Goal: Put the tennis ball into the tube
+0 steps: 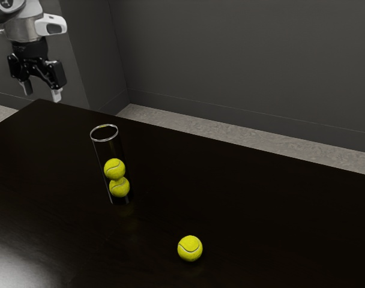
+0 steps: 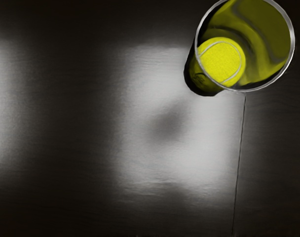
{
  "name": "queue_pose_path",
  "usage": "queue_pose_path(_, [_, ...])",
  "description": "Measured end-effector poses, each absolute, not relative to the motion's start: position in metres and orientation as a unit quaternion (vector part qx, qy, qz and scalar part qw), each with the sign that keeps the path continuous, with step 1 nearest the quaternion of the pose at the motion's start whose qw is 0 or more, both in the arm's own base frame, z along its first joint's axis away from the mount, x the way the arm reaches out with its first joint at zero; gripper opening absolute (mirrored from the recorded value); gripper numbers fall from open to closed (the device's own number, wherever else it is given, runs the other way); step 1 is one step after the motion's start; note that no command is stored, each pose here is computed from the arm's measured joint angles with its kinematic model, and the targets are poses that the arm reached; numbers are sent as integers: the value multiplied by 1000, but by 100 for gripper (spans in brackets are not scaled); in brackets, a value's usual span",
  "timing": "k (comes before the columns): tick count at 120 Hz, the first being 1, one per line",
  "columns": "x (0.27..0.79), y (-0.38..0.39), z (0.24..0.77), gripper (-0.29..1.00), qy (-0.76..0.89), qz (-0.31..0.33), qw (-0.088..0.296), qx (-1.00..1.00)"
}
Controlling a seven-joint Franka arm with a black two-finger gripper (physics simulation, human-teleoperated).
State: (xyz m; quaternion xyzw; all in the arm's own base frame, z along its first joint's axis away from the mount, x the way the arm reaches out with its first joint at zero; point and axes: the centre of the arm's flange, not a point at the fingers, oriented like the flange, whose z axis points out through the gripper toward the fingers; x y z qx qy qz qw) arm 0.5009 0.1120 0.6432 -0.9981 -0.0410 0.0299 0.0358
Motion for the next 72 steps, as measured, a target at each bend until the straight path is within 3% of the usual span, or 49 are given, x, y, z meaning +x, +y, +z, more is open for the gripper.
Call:
queue_pose_path(34, [507,63,635,70,25,39,29,-998])
queue_pose_path(72, [531,-100,457,70,89,118,-27,-989])
